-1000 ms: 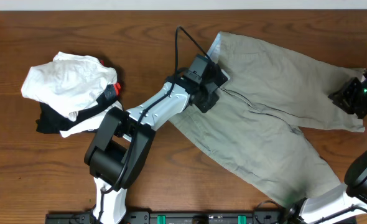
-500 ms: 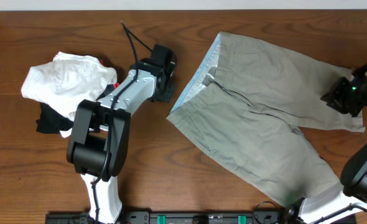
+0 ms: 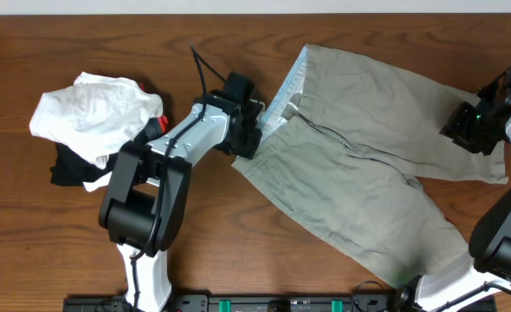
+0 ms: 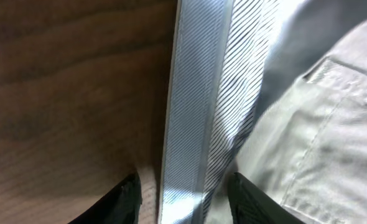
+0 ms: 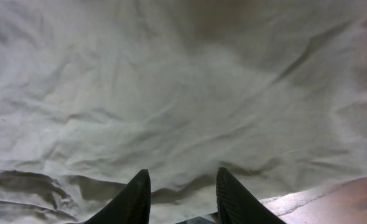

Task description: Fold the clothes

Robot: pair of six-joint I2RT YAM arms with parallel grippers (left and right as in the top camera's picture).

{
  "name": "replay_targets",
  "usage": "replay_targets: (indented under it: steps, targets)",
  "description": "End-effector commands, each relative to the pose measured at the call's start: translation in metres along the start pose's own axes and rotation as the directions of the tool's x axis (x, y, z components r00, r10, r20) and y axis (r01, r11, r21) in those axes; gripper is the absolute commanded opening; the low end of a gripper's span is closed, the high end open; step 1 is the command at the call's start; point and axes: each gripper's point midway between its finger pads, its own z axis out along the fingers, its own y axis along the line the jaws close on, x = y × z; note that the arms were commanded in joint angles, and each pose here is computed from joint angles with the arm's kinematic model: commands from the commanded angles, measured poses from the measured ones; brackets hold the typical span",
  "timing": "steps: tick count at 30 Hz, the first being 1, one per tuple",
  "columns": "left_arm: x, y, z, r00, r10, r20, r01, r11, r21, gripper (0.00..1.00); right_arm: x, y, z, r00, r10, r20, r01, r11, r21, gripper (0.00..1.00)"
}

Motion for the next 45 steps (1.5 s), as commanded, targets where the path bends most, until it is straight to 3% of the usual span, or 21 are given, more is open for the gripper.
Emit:
replay_targets:
  steps: [1,2,4,5,11,17,23,29,33,36,39,42,45]
  targets:
    - [0.029,0.002,0.022,0.996,-0.006,-0.094,0.007,1.000,0.013,0.46,-0.002,0.001,0.002,1.000,-0.010,0.002,0.010,1.000,0.008,0.33]
    - [0.034,0.002,0.027,0.994,-0.005,-0.111,0.007,1.000,0.014,0.40,-0.002,0.001,0.002,1.000,-0.011,0.003,0.011,1.000,0.008,0.33]
    - [0.043,0.004,0.035,0.990,-0.012,-0.143,0.014,1.000,0.012,0.11,-0.003,0.002,0.002,1.000,-0.012,0.005,0.012,1.000,0.008,0.33]
    - [0.047,0.005,0.038,0.987,-0.016,-0.161,0.018,1.000,0.010,0.06,-0.003,0.002,0.002,1.000,-0.014,0.005,0.014,1.000,0.007,0.33]
    - [0.074,0.051,0.032,0.930,-0.306,-0.205,0.249,0.932,-0.262,0.06,-0.007,0.004,0.002,0.999,-0.020,0.025,0.020,1.000,0.002,0.30]
    - [0.106,0.076,0.017,0.812,-0.526,-0.251,0.434,0.833,-0.342,0.06,-0.022,0.022,0.007,0.990,-0.111,0.084,0.115,0.992,-0.053,0.24]
    - [0.136,0.085,0.001,0.730,-0.593,-0.340,0.464,0.795,-0.392,0.06,-0.019,0.034,0.038,0.988,-0.142,0.059,0.144,0.989,-0.024,0.24]
    - [0.145,0.083,-0.005,0.708,-0.601,-0.372,0.459,0.791,-0.406,0.06,-0.027,0.033,0.091,0.995,-0.085,0.051,0.085,0.996,-0.002,0.18]
    - [0.146,0.083,-0.006,0.705,-0.602,-0.375,0.458,0.790,-0.407,0.09,-0.046,0.029,0.122,0.989,-0.085,0.118,0.084,0.996,0.015,0.15]
    - [0.143,0.083,-0.006,0.709,-0.601,-0.368,0.462,0.791,-0.400,0.23,-0.064,0.013,0.137,0.978,-0.093,0.189,0.075,0.992,0.100,0.13]
    - [0.137,0.080,-0.009,0.718,-0.599,-0.355,0.475,0.794,-0.380,0.34,-0.077,0.018,0.139,0.966,-0.098,0.238,0.081,0.994,0.080,0.13]
    - [0.128,0.081,-0.013,0.731,-0.596,-0.332,0.480,0.795,-0.370,0.47,-0.083,0.038,0.133,0.964,-0.112,0.242,0.118,0.993,-0.007,0.21]
    - [0.114,0.082,-0.019,0.755,-0.585,-0.295,0.483,0.802,-0.352,0.48,-0.086,0.056,0.119,0.962,-0.149,0.228,0.172,0.981,-0.085,0.34]
